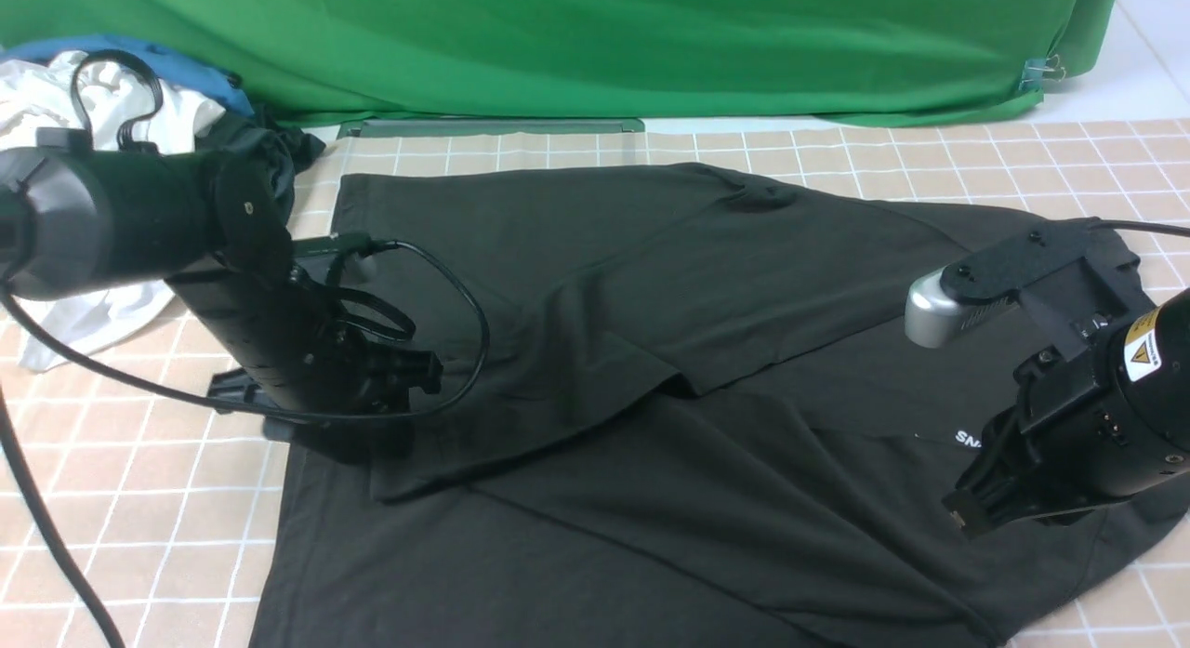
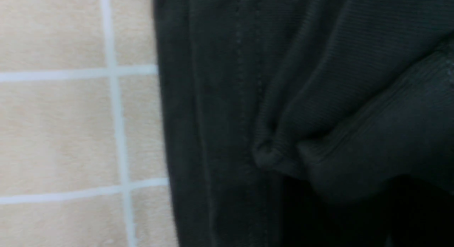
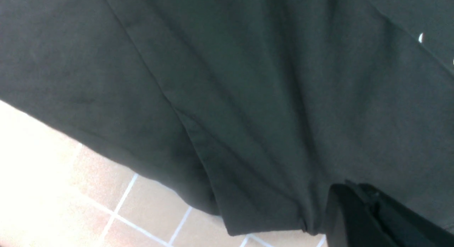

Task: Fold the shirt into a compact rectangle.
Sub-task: 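Grasp the near edge of the shirt at its hem and shoulder corners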

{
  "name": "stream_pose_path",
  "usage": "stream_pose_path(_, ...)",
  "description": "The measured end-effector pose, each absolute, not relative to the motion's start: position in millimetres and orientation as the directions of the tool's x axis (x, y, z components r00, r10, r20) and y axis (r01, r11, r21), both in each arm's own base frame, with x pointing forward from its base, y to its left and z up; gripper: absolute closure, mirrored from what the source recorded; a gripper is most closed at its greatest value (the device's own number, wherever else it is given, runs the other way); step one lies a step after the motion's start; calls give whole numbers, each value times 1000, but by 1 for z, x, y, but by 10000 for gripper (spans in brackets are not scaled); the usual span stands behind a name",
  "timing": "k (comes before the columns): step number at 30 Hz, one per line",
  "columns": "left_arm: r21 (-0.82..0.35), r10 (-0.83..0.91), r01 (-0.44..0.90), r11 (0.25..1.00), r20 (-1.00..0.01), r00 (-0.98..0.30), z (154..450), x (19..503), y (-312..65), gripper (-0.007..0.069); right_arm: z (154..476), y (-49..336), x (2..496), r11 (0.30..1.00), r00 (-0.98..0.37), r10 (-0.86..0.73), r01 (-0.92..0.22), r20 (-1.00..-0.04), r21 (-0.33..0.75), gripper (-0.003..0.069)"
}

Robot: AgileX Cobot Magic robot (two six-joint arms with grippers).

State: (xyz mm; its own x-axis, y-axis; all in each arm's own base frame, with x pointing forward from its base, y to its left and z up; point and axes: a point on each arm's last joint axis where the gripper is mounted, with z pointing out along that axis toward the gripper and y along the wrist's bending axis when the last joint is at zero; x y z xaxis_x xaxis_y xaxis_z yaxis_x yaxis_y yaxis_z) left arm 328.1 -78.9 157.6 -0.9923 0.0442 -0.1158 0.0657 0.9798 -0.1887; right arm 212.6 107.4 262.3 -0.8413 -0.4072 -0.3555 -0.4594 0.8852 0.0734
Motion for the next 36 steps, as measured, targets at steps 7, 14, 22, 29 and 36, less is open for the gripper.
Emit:
stream_pose_path(7, -199, 92, 116, 973, -129, -987, 167, 329, -81, 573, 263, 108, 214, 885, -837, -404, -459, -370, 71, 623)
stream_pose_path(14, -106, 86, 116, 988, -255, -963, 218, 332, -72, 573, 263, 108, 215, 886, -833, -401, -459, -382, 70, 623)
stream_pose_path(22, -69, 92, 109, 992, -216, -972, 218, 332, -69, 573, 264, 109, 216, 886, -827, -397, -458, -400, 69, 621)
stream_pose_path(29, -42, 77, 88, 995, -218, -973, 213, 336, -66, 567, 264, 109, 216, 886, -827, -397, -458, -400, 69, 617)
stream_pose_path(36, 54, 128, 119, 991, -203, -971, 217, 336, -58, 366, 269, 102, 218, 888, -832, -420, -459, -362, 24, 615)
